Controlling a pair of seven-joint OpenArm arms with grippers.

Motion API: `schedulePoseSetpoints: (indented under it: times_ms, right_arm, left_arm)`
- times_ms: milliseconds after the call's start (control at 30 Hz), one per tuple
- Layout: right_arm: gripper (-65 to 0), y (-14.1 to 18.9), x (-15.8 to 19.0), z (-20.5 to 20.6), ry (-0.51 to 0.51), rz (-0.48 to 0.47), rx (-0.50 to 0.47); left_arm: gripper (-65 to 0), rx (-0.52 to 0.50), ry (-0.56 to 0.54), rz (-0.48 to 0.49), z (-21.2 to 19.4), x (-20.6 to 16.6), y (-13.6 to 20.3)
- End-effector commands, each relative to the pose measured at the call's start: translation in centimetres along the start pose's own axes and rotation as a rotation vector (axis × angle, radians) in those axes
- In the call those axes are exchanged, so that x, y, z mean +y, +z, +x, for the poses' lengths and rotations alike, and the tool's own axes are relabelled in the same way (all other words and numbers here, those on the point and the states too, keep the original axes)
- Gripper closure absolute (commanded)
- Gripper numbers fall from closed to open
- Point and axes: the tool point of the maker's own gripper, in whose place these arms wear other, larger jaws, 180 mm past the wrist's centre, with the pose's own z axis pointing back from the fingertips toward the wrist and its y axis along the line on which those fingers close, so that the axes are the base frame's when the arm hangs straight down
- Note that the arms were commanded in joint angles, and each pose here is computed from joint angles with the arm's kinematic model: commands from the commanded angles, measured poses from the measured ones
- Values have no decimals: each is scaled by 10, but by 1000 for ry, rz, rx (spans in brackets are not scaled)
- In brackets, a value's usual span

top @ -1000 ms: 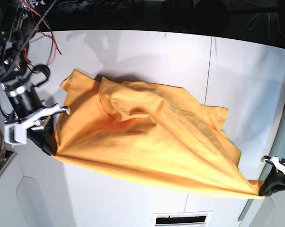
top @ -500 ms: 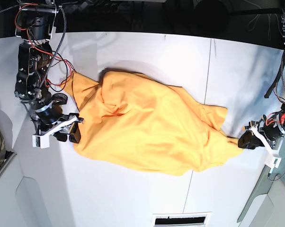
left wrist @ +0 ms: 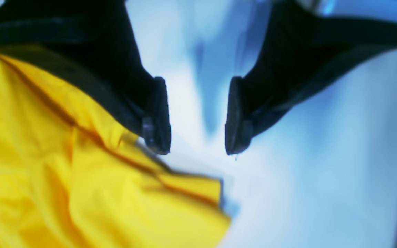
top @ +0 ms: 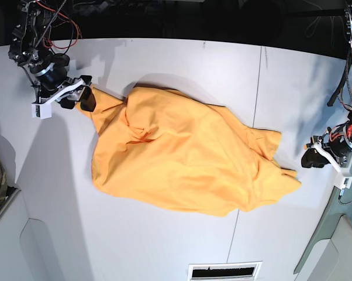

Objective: Layout the t-shirt on the table in an organized manner, then fold the t-shirt properly
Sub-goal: 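Lift and stretch the shirt between both grippers, then lower it, then lift the shirt with both grippers and pull it taut apart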

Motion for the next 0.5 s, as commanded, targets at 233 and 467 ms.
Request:
schedulePoseSetpoints:
  times_ms: [233,467]
  right_arm:
    - [-405,-20,46,-13,24,105,29]
    - [-330,-23,58,-17,17,126,36]
  left_arm:
    - [-293,-18,76,-98,-15,-48,-25]
    - [-115,37,77,-24,-47,-56,-44]
